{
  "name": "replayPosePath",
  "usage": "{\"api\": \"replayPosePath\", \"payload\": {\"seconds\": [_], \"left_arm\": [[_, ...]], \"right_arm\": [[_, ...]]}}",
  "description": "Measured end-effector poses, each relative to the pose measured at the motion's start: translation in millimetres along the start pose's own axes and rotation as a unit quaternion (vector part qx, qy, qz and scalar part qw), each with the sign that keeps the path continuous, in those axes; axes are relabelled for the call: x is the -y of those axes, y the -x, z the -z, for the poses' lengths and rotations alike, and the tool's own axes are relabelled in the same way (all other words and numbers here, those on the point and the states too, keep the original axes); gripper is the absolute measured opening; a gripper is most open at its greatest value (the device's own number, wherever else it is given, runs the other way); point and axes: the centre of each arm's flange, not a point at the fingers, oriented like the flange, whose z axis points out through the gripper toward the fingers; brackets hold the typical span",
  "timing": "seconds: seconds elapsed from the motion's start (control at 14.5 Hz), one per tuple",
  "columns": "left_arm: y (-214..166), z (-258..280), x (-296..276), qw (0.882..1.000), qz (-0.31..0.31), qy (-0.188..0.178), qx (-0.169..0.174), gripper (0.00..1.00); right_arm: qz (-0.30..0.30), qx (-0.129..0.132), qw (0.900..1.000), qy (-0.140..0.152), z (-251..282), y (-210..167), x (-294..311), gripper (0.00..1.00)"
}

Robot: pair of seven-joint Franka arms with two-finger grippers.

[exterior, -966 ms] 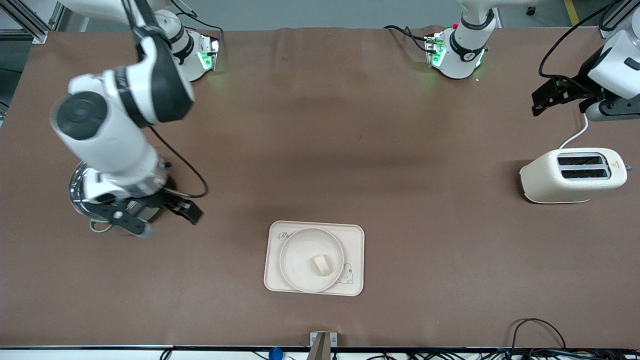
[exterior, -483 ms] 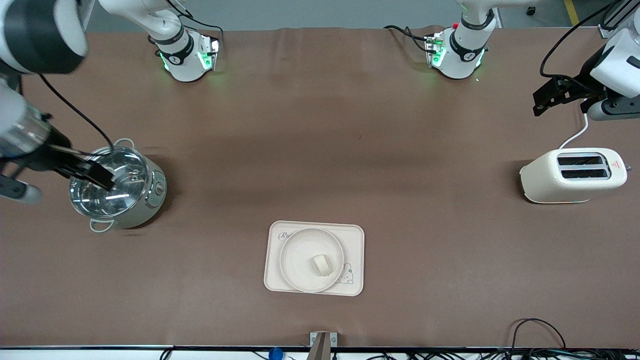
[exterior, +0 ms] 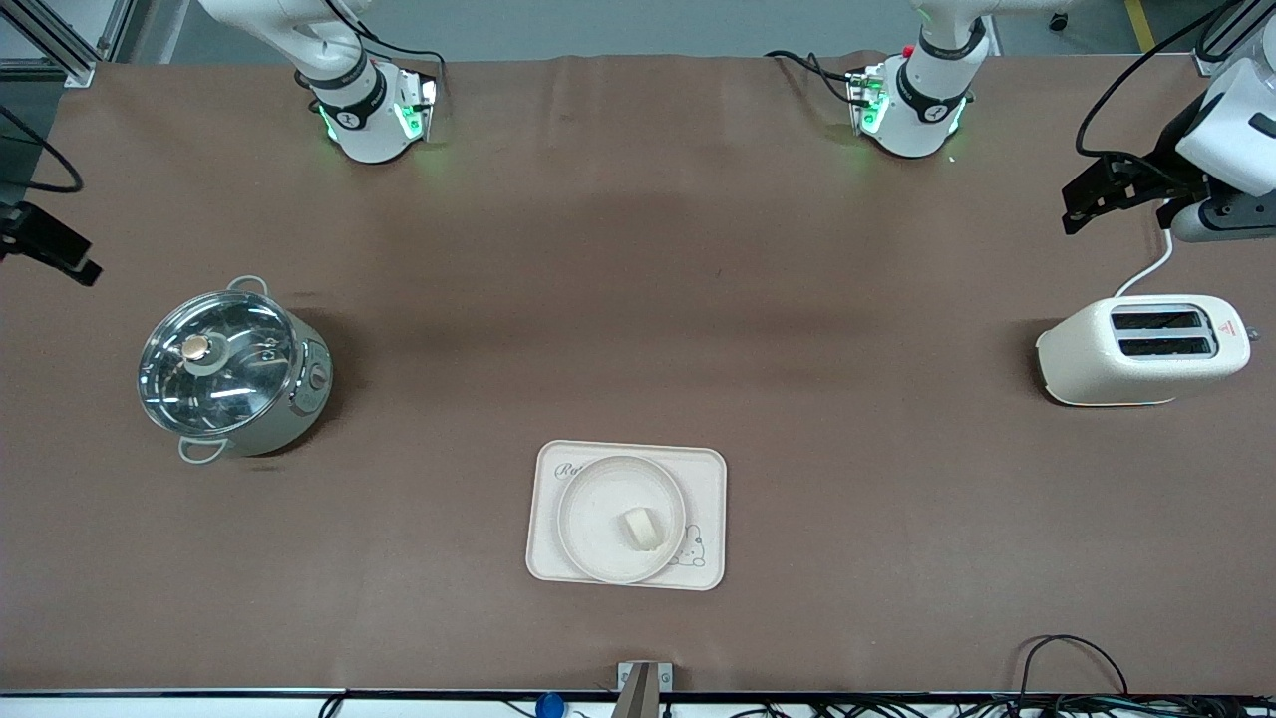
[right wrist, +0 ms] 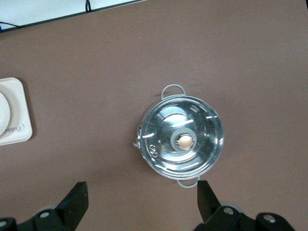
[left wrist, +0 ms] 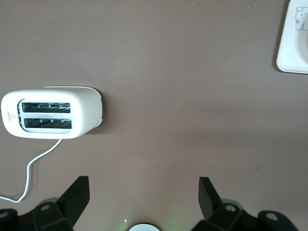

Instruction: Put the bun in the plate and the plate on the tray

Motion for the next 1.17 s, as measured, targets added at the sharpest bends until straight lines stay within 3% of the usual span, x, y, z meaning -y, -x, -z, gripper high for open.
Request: {"api": "replayPosePath", "payload": {"seconds": [1.17], "left_arm": [[-6, 0, 0, 1.0, -0.011, 0.001, -0.004, 1.0]], "right_arm": [[0.03, 0.01, 0.999, -0.002, 13, 18, 2, 1.0]]}}
